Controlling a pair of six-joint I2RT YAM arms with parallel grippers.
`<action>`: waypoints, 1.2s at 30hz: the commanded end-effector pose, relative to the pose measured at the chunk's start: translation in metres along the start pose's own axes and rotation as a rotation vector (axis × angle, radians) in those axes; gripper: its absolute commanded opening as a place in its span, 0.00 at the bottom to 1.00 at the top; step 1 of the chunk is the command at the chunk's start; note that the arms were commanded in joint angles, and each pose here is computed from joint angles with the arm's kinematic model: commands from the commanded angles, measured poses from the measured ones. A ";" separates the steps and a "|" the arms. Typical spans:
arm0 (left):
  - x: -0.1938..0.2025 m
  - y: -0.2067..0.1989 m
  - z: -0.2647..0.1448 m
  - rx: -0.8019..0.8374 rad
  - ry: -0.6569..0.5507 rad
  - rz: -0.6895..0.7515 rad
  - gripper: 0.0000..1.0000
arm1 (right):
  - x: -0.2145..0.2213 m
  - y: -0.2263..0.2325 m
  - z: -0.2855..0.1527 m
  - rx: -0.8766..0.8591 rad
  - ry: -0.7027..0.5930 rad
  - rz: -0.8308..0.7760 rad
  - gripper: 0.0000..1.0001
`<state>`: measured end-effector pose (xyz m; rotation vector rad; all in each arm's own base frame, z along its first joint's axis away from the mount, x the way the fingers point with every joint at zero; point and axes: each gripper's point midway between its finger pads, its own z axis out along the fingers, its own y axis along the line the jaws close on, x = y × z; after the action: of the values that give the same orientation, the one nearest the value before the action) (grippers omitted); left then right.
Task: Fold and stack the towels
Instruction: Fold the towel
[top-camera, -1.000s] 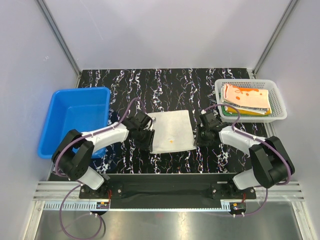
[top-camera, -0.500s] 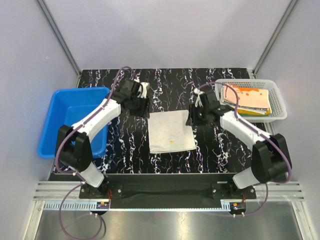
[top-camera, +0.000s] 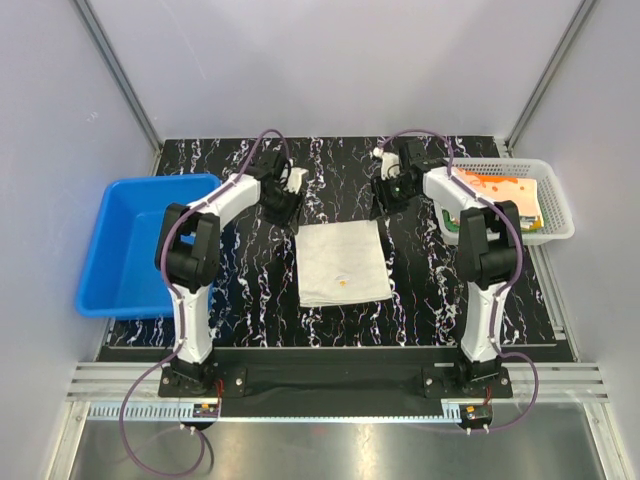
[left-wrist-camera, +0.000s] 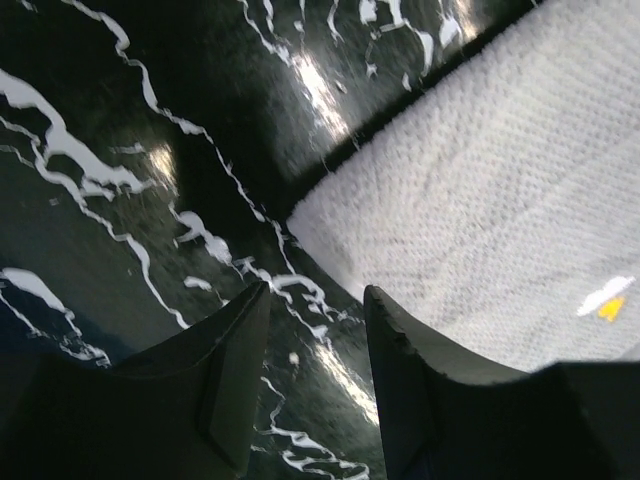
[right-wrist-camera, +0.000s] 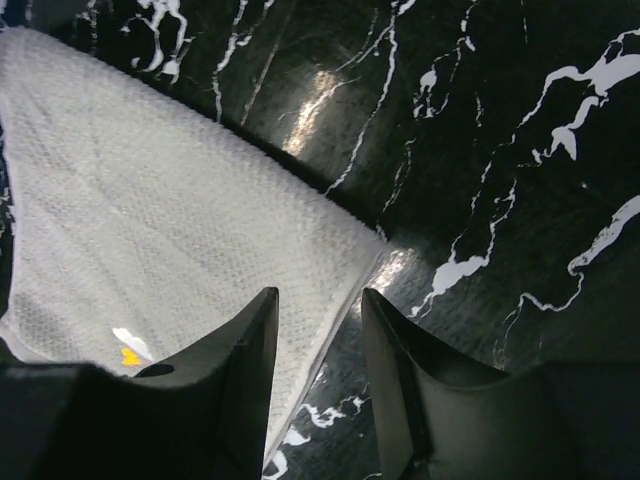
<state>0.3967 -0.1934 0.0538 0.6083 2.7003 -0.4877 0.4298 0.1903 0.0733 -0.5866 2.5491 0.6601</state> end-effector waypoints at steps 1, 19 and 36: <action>-0.018 0.010 0.000 -0.019 -0.019 0.069 0.47 | -0.001 -0.004 0.009 -0.057 0.043 -0.061 0.45; -0.023 0.023 0.025 0.024 0.029 0.125 0.40 | -0.001 -0.025 0.039 -0.200 0.087 -0.141 0.34; -0.021 0.016 0.035 0.114 0.069 0.141 0.03 | -0.005 -0.028 0.045 -0.272 0.124 -0.110 0.14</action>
<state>0.4240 -0.1967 0.0223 0.8301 2.7154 -0.5456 0.4541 0.1950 0.0186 -0.8710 2.5777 0.9534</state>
